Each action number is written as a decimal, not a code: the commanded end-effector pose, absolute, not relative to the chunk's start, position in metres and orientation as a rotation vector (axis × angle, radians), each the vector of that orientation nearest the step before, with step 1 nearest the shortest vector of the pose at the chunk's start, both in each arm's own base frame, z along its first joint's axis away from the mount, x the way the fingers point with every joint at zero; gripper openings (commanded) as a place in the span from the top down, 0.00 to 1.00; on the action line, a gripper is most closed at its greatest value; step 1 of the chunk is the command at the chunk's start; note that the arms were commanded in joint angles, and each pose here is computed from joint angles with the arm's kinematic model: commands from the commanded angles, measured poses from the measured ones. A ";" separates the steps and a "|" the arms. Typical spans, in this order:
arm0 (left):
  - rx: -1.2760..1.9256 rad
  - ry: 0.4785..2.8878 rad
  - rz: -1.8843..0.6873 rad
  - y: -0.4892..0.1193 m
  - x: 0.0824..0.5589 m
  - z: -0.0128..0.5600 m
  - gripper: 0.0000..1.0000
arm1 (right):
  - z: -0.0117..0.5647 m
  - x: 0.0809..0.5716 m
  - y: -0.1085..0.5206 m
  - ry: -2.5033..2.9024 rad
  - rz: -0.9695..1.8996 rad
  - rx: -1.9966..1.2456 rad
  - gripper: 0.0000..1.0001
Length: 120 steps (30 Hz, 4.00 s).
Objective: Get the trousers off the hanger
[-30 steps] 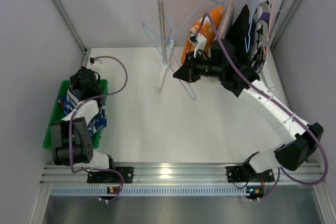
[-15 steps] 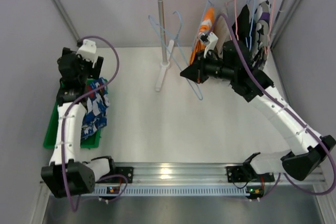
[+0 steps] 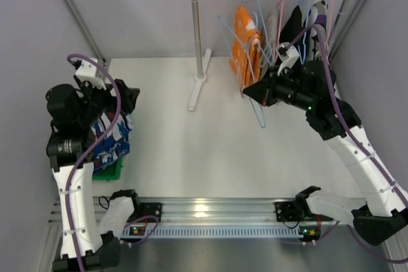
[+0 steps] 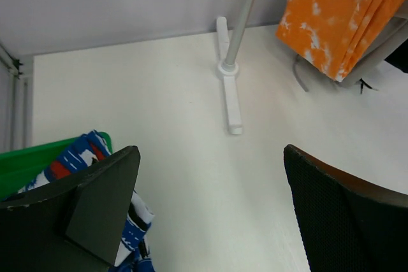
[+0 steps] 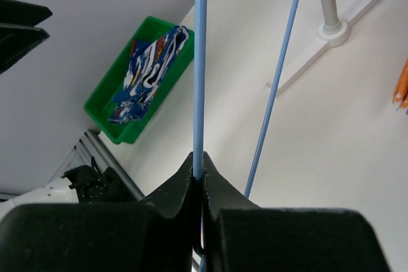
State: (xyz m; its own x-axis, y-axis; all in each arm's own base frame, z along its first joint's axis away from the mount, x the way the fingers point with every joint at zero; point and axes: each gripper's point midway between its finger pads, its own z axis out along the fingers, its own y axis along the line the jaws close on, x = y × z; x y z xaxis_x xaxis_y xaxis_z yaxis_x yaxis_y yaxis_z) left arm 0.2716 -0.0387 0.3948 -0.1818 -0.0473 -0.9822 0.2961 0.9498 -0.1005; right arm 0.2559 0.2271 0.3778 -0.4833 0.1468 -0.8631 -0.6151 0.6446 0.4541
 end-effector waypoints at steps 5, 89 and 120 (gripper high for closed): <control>0.104 1.728 -0.357 -0.038 0.277 0.403 0.01 | 0.437 0.286 0.233 1.777 1.007 -0.222 1.00; 0.030 1.635 -0.258 -0.022 0.273 0.416 0.01 | 0.537 0.385 0.191 1.506 0.768 -0.097 0.37; -0.022 1.588 -0.257 -0.019 0.266 0.424 0.01 | 0.474 0.463 0.212 1.681 1.092 0.102 0.67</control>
